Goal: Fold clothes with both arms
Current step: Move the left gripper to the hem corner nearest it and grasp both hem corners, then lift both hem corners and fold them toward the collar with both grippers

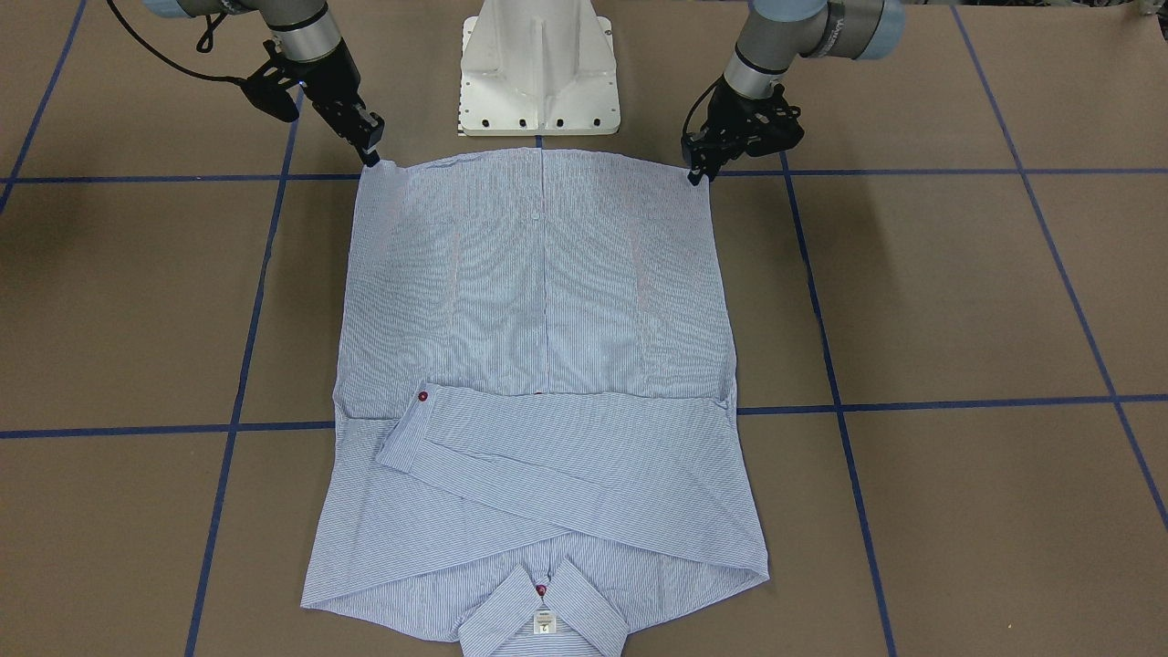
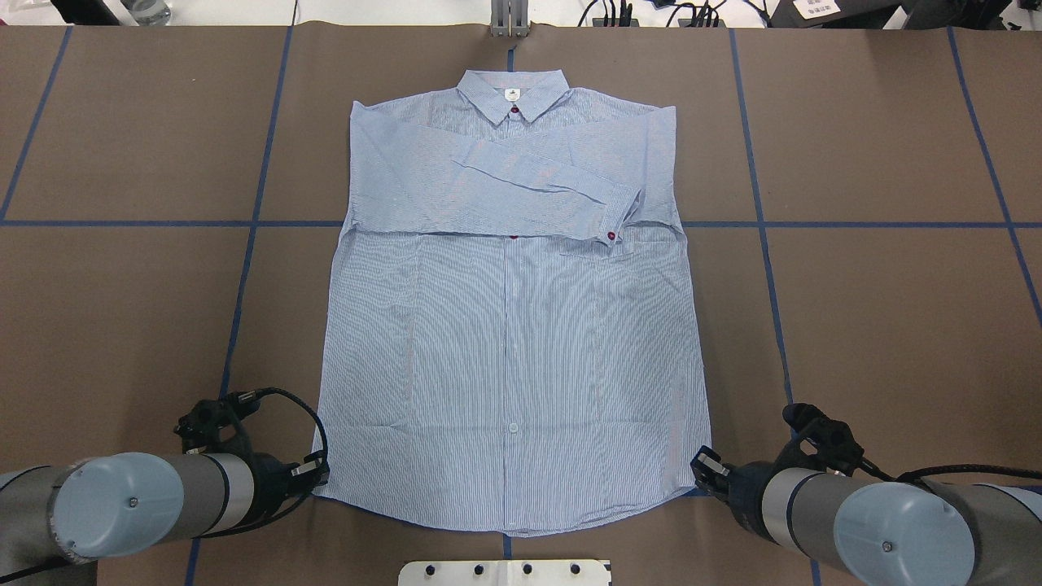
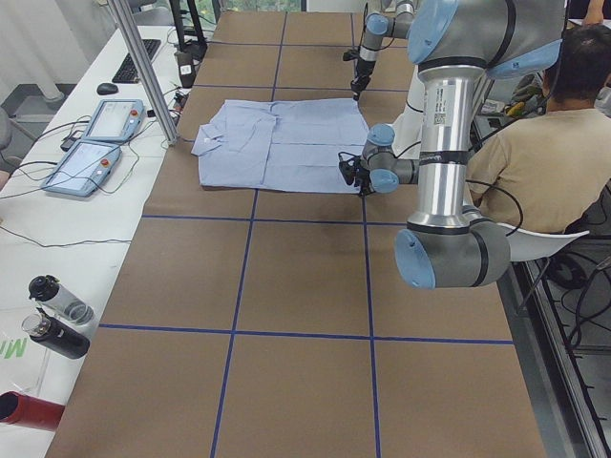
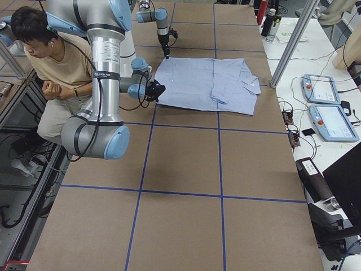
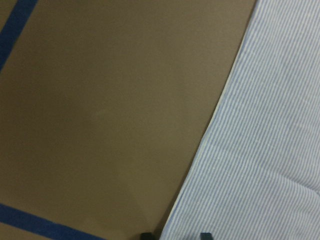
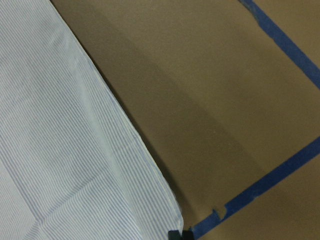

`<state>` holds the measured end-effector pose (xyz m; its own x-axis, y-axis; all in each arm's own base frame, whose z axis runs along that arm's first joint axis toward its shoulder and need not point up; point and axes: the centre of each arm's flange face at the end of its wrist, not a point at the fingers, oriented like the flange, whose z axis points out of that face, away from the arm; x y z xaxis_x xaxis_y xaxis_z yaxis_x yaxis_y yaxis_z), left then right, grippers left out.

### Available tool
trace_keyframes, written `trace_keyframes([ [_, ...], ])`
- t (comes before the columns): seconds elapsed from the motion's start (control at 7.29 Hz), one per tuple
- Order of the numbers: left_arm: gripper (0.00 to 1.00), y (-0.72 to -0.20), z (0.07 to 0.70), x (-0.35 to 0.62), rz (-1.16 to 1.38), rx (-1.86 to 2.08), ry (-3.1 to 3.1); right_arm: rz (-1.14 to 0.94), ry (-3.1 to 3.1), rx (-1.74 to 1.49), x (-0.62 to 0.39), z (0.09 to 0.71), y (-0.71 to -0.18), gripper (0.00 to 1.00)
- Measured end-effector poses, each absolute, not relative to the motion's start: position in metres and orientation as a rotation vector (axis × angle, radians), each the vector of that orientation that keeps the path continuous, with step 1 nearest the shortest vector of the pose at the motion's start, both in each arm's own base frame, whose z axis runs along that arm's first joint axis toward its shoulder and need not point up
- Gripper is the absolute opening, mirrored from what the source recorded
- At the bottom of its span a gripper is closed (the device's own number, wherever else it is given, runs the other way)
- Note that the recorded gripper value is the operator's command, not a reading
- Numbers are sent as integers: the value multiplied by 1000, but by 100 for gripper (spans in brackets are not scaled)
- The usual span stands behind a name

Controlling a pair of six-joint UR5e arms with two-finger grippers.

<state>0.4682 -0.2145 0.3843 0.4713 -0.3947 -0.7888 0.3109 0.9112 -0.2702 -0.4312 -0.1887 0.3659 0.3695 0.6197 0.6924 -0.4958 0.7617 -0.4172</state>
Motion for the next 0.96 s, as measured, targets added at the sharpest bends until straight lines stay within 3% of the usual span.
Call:
trace_keyframes([
  [0.96,0,-208,301,397,-443,-105,1108,700,-1001,-176,-409,328,-180,0],
])
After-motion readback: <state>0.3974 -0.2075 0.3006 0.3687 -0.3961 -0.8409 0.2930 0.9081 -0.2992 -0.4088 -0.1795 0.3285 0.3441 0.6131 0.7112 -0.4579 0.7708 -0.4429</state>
